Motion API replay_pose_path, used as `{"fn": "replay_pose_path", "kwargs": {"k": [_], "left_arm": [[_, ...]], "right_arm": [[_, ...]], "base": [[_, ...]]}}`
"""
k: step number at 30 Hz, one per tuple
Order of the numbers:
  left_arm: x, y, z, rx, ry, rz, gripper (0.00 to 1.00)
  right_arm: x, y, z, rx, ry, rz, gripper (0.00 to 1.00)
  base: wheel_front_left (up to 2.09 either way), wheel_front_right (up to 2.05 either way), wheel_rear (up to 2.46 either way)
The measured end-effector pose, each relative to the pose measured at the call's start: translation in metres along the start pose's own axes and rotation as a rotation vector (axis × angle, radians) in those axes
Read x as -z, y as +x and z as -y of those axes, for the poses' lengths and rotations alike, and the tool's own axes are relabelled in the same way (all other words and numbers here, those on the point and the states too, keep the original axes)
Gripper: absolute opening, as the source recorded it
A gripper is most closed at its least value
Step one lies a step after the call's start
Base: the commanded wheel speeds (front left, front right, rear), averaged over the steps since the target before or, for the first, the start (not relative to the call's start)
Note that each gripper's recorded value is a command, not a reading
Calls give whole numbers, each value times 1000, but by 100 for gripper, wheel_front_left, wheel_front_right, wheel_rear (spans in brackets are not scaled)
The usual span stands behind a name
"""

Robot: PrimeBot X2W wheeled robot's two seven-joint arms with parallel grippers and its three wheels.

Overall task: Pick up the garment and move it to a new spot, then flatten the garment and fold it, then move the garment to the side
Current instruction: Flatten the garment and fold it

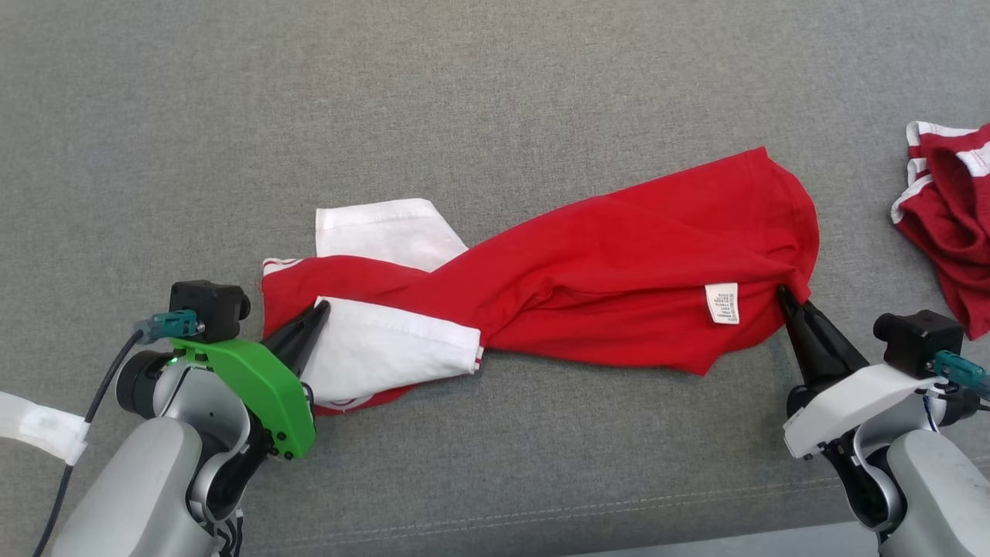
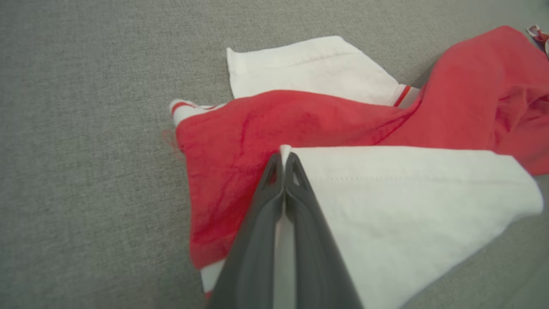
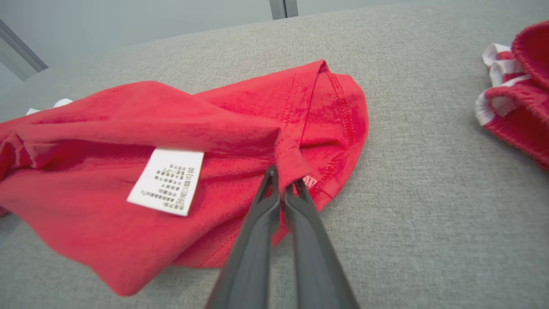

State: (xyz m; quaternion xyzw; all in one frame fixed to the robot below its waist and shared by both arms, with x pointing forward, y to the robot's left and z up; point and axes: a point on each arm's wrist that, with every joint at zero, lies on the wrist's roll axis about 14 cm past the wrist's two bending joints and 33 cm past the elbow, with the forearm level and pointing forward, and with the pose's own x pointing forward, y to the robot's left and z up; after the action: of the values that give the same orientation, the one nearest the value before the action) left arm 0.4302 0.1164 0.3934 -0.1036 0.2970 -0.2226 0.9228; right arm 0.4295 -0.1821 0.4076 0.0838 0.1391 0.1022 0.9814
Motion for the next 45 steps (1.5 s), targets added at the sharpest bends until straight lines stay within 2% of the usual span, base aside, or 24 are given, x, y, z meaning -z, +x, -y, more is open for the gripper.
{"fn": "replay_pose_path", "kwargs": {"k": [6, 12, 19, 28, 29, 35, 40, 45], "left_arm": [[-17, -2, 3, 7, 33, 63, 0], [-63, -13, 12, 14, 99, 208, 0], [-149, -48, 25, 9, 191, 467, 0], [-261, -116, 59, 15, 311, 818, 0], [-261, -116, 59, 15, 311, 818, 0], [-318, -169, 87, 9, 401, 1014, 0], [-350, -205, 112, 23, 467, 1122, 0], [-362, -213, 127, 43, 505, 1127, 0]], "right_arm": [[-22, -6, -1, -12, 42, 90, 0], [-74, -13, -9, -56, 69, 243, 0], [-159, -19, -17, -121, 12, 429, 0], [-269, -36, -52, -231, -120, 657, 0], [-269, -36, -52, -231, -120, 657, 0], [-326, -55, -64, -244, -173, 778, 0], [-347, -64, -71, -250, -201, 803, 0], [-350, -63, -73, -249, -198, 803, 0]], "base": [[0, 0, 0], [0, 0, 0], [0, 0, 0], [0, 0, 0], [0, 0, 0], [0, 0, 0], [0, 0, 0], [0, 0, 0]]}}
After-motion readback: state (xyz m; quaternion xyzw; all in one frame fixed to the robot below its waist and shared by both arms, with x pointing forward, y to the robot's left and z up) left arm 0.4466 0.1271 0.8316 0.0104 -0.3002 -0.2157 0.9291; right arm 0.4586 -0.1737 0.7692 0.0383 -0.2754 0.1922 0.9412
